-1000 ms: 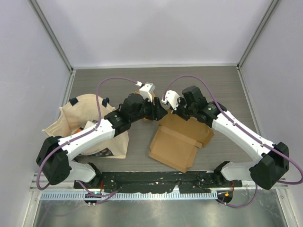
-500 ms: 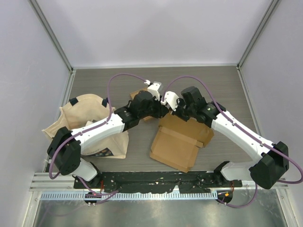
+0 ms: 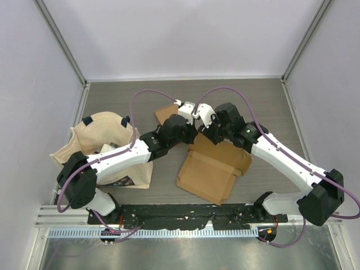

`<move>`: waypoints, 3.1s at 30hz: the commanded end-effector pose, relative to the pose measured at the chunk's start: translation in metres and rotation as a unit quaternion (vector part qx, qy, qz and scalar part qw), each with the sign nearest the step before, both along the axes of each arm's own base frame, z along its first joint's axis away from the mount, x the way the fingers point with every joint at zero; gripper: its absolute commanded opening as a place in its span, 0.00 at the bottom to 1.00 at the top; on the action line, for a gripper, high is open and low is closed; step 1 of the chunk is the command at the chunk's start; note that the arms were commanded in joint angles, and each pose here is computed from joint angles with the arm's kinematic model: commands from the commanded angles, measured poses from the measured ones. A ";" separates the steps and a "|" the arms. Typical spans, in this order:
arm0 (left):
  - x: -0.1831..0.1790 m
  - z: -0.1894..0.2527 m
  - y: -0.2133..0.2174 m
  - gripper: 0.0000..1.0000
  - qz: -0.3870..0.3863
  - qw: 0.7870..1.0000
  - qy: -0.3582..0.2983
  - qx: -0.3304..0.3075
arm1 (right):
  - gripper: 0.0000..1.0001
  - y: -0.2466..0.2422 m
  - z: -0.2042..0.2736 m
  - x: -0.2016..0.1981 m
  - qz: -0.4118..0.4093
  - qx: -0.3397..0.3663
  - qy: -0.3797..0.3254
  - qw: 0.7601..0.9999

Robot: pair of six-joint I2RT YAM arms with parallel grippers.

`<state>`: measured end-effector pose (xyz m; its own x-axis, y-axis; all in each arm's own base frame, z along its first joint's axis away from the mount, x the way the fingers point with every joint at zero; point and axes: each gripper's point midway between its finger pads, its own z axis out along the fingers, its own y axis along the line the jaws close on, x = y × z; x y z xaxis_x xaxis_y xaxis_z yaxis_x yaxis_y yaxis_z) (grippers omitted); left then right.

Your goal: Fold the paper box

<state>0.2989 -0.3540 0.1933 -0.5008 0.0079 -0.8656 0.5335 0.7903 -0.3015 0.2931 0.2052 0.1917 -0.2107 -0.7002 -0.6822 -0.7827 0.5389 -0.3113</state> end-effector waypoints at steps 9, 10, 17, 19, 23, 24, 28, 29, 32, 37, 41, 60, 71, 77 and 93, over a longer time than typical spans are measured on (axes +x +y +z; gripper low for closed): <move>-0.001 0.014 0.008 0.00 0.026 0.998 -0.053 -0.005 | 0.87 -0.072 0.086 -0.031 -0.482 0.290 0.056 0.825; -0.001 0.012 0.009 0.00 0.028 0.998 -0.054 -0.004 | 0.86 -0.061 0.085 -0.034 -0.507 0.357 0.094 0.778; -0.005 0.015 0.014 0.00 0.036 0.997 -0.064 -0.008 | 0.90 -0.010 0.043 -0.056 -0.584 0.580 0.327 0.464; -0.006 0.014 0.015 0.00 0.035 0.997 -0.067 -0.003 | 0.90 -0.007 0.033 -0.053 -0.604 0.580 0.337 0.431; -0.007 0.015 0.017 0.00 0.037 0.997 -0.074 0.001 | 0.91 -0.019 0.026 -0.046 -0.660 0.561 0.308 0.394; -0.007 0.017 0.018 0.00 0.038 0.996 -0.077 0.001 | 0.90 -0.020 0.028 -0.043 -0.660 0.568 0.302 0.388; -0.009 0.018 0.021 0.00 0.040 0.996 -0.081 0.002 | 0.79 -0.033 0.018 -0.037 -0.683 0.578 0.274 0.351; -0.009 0.017 0.021 0.00 0.041 0.996 -0.080 0.004 | 0.78 -0.035 0.012 -0.037 -0.690 0.576 0.271 0.344; -0.010 0.017 0.022 0.00 0.041 0.996 -0.081 0.002 | 0.72 -0.036 0.009 -0.033 -0.693 0.585 0.265 0.328; -0.014 0.015 0.021 0.00 0.037 0.996 -0.083 0.001 | 0.66 -0.035 0.007 -0.026 -0.699 0.583 0.255 0.327; -0.015 0.018 0.023 0.00 0.041 0.995 -0.089 0.001 | 0.63 -0.029 0.004 -0.022 -0.701 0.578 0.262 0.325; -0.022 0.022 0.024 0.04 0.048 0.994 -0.097 -0.014 | 0.02 -0.023 -0.020 0.000 -0.701 0.587 0.236 0.329; -0.045 0.036 0.052 0.45 0.058 0.995 -0.064 -0.047 | 0.01 -0.040 -0.028 -0.008 -0.622 0.635 0.193 0.416; -0.048 0.009 0.056 0.50 0.056 0.997 -0.038 -0.025 | 0.01 -0.050 -0.011 -0.009 -0.552 0.673 0.143 0.471; -0.035 -0.010 0.073 0.45 0.089 0.996 -0.006 -0.011 | 0.01 -0.046 -0.006 0.004 -0.457 0.742 0.127 0.473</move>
